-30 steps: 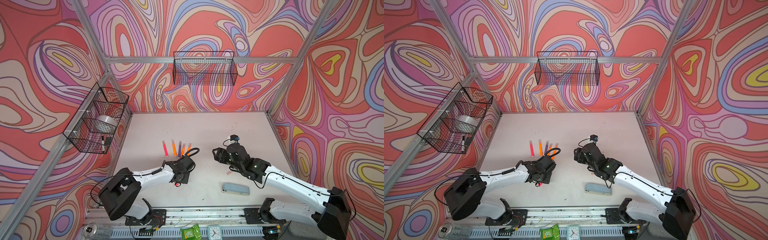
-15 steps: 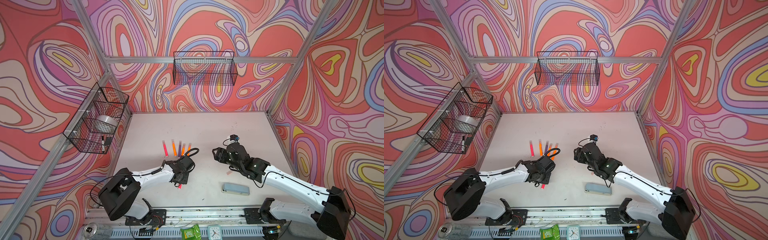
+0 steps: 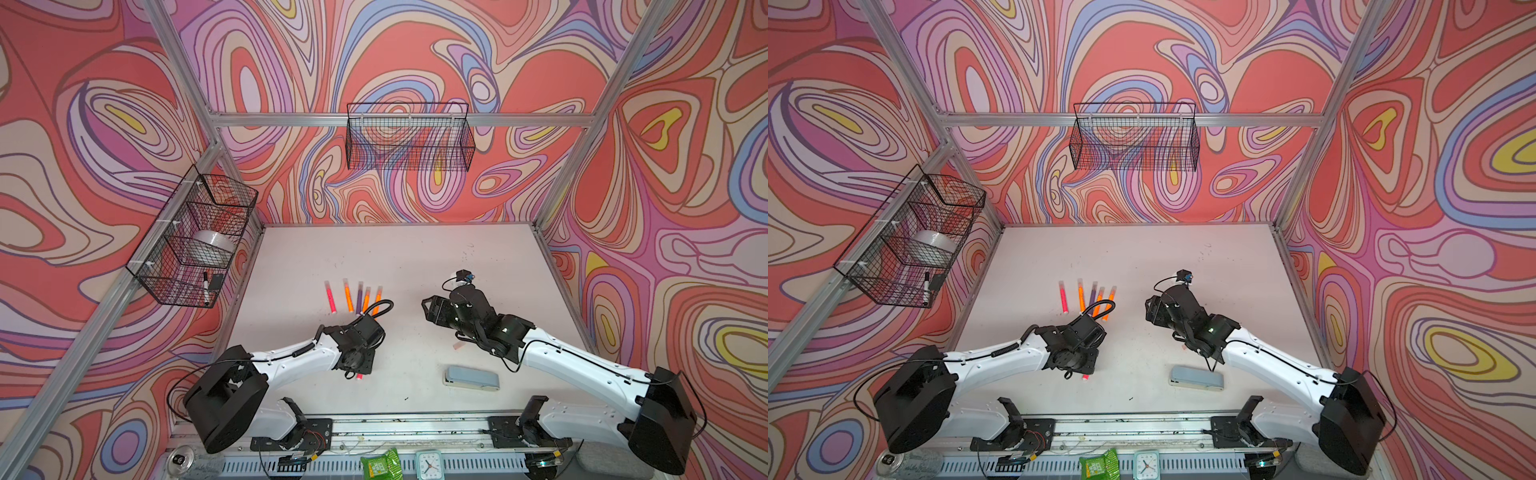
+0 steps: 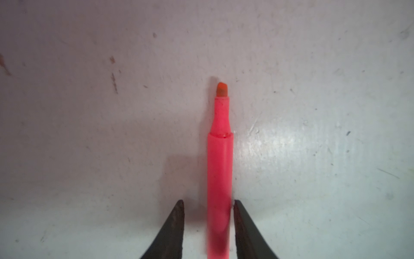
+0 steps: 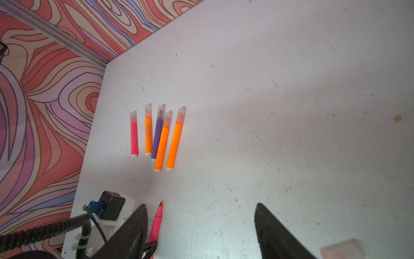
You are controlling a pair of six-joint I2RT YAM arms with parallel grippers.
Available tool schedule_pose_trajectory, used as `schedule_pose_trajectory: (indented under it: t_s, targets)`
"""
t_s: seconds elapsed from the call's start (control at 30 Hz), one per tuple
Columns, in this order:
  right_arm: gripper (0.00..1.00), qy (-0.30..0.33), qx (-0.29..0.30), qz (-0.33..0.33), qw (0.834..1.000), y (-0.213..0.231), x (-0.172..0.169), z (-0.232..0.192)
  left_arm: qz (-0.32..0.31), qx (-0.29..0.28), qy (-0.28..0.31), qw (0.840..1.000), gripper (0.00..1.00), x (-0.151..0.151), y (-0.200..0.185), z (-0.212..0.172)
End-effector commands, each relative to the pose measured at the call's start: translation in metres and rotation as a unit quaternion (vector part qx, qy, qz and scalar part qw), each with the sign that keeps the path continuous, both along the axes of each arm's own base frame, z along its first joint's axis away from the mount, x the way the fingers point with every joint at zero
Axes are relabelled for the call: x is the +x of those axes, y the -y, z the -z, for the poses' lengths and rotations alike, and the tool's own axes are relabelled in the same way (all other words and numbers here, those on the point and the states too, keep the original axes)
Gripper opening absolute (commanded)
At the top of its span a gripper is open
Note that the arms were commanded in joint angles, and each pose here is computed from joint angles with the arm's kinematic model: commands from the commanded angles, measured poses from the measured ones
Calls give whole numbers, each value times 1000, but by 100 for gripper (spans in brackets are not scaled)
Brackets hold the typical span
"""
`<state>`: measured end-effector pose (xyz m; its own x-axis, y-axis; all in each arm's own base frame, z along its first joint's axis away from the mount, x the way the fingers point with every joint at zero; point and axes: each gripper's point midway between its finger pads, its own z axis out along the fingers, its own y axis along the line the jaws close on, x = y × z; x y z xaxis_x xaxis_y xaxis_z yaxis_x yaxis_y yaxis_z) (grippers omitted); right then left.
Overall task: Insert the pens into the pen caps
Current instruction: 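Move the left gripper to the uncapped pink marker and grasp it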
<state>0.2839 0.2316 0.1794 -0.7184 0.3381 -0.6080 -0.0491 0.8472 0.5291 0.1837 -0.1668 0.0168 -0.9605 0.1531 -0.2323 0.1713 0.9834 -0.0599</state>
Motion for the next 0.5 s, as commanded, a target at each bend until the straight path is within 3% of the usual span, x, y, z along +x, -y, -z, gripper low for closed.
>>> schedule_pose_trajectory:
  t_s: [0.0, 0.17, 0.23, 0.4, 0.47]
  targets:
    - [77, -2, 3, 6, 1000, 4, -1, 4, -8, 12, -24, 1000, 37, -11, -6, 11]
    - [77, -3, 3, 8, 1000, 5, -1, 5, -9, 15, -29, 999, 22, -12, -6, 15]
    - [77, -3, 3, 8, 1000, 5, -1, 5, -8, 15, -29, 999, 11, -11, -5, 16]
    - [76, 4, 14, 6, 1000, 4, -1, -1, -6, 6, 4, 1000, 0, 5, 3, 2]
    - [76, 14, 23, -8, 1000, -1, -2, -8, -1, -4, 28, 1000, 0, 16, 10, -12]
